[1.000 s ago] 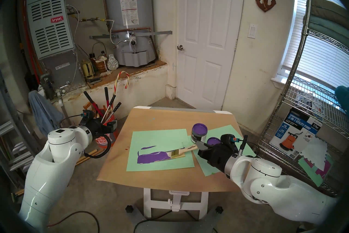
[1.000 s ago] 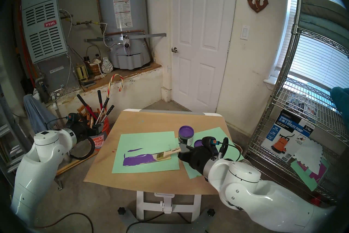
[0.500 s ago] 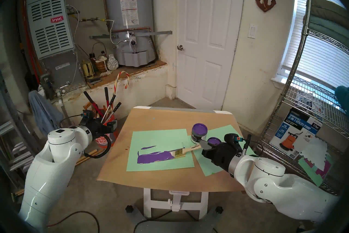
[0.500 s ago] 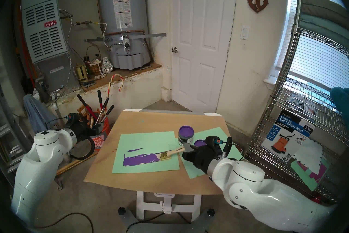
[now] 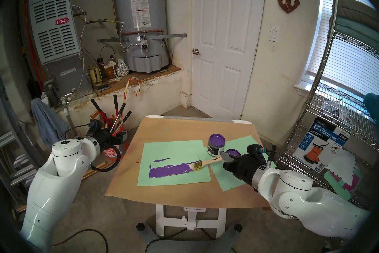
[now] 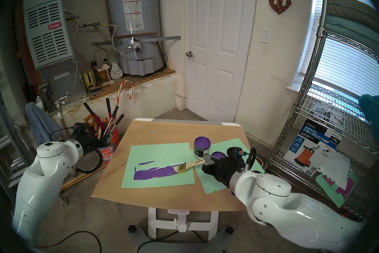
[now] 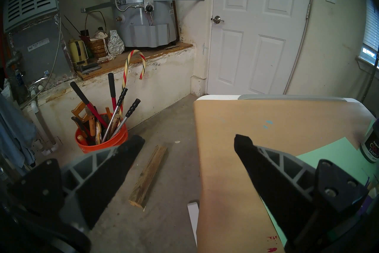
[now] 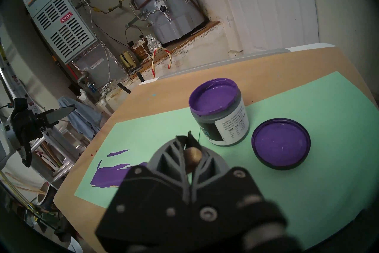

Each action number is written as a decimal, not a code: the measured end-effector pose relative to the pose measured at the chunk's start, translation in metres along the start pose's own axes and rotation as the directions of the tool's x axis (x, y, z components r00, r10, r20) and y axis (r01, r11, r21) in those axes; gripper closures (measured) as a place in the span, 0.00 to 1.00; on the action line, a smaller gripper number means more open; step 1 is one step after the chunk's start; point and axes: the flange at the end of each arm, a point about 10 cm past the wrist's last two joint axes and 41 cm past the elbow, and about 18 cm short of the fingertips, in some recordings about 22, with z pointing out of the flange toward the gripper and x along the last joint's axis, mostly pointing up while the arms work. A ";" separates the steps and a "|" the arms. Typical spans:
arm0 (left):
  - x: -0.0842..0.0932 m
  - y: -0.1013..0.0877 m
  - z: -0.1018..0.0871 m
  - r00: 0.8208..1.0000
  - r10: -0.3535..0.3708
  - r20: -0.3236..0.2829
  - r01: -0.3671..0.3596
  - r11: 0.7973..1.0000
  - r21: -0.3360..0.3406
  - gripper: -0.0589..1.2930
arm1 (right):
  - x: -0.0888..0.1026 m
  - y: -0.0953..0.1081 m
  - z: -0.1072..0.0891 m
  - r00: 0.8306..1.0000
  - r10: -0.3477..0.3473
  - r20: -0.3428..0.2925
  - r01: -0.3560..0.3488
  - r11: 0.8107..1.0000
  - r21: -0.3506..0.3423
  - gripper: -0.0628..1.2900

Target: Pick up brush, dip the brush into paint, and paint the wood

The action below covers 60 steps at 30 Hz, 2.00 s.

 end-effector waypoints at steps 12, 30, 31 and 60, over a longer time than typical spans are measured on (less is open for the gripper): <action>0.000 0.000 0.000 1.000 0.000 0.000 0.000 1.000 0.000 0.03 | 0.004 0.011 0.000 1.000 0.021 0.006 -0.021 0.999 -0.024 0.97; 0.000 0.000 0.000 1.000 0.000 0.000 0.000 1.000 0.000 0.03 | 0.013 0.023 -0.006 1.000 -0.003 -0.007 0.002 0.999 -0.040 0.97; 0.000 0.000 0.000 1.000 0.000 0.000 0.000 1.000 0.000 0.03 | 0.013 0.024 -0.007 1.000 -0.003 -0.009 0.003 0.999 -0.042 0.97; 0.000 0.000 0.000 1.000 0.000 0.000 0.000 1.000 0.000 0.03 | 0.026 0.023 -0.023 0.999 0.014 -0.032 -0.015 1.000 -0.026 0.97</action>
